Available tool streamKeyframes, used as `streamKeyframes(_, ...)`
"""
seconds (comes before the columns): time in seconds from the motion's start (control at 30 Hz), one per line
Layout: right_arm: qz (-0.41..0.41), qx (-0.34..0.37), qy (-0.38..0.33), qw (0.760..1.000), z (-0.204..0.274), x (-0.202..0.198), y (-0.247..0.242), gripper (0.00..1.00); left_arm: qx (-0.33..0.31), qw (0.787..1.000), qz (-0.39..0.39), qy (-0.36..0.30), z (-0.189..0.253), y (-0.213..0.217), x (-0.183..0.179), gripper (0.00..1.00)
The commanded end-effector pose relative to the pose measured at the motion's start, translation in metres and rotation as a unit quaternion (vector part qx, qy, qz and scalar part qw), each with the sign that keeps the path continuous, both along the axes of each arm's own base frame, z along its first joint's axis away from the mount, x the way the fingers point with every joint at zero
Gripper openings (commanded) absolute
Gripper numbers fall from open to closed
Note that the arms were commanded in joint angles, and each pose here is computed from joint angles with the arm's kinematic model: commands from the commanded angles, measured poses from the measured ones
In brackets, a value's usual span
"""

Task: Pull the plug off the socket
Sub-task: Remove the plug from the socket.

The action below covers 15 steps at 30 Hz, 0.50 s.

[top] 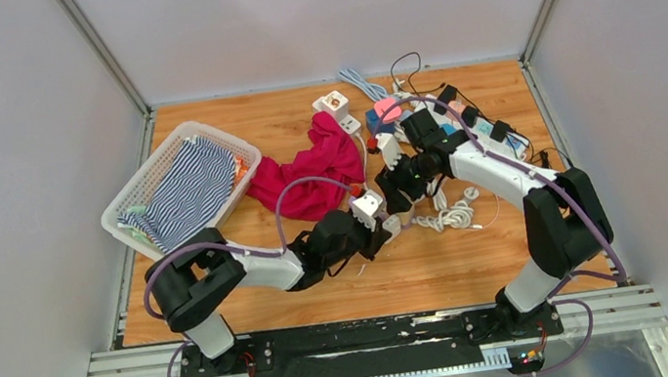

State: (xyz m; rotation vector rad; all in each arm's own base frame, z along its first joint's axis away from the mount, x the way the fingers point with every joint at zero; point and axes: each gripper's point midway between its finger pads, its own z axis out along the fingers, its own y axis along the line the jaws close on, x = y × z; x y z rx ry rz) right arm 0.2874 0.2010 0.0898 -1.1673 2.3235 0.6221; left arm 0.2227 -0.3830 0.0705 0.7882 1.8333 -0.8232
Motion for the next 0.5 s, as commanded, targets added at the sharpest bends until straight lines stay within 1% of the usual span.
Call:
streamKeyframes(0.0,0.006,-0.055,0.042,0.998,-0.028,-0.016,-0.016,0.17,0.016,0.998,0.051,-0.014,0.004,0.013,0.012,0.00)
streamKeyframes(0.07,0.007,-0.054,0.042,0.998,-0.028,-0.017,-0.016,0.17,-0.017,0.999,0.036,0.028,0.008,0.006,0.007,0.00)
streamKeyframes(0.13,0.007,-0.054,0.042,0.998,-0.028,-0.016,-0.016,0.17,-0.064,0.994,-0.005,0.086,0.017,-0.007,-0.004,0.00)
streamKeyframes(0.2,0.008,-0.054,0.043,0.998,-0.028,-0.017,-0.016,0.17,-0.089,0.990,-0.015,0.110,0.023,-0.011,-0.006,0.00)
streamKeyframes(0.27,0.008,-0.053,0.042,0.998,-0.027,-0.016,-0.016,0.17,-0.091,0.990,-0.013,0.106,0.026,-0.010,-0.005,0.00)
streamKeyframes(0.33,0.007,-0.054,0.042,0.998,-0.028,-0.017,-0.016,0.17,-0.080,0.993,0.005,0.084,0.025,-0.004,0.000,0.00)
streamKeyframes(0.37,0.008,-0.055,0.043,0.998,-0.028,-0.017,-0.016,0.17,-0.063,0.996,0.017,0.066,0.022,0.000,0.003,0.00)
streamKeyframes(0.47,0.008,-0.055,0.046,0.997,-0.029,-0.018,-0.016,0.17,0.014,0.999,0.038,0.001,0.010,0.010,0.010,0.00)
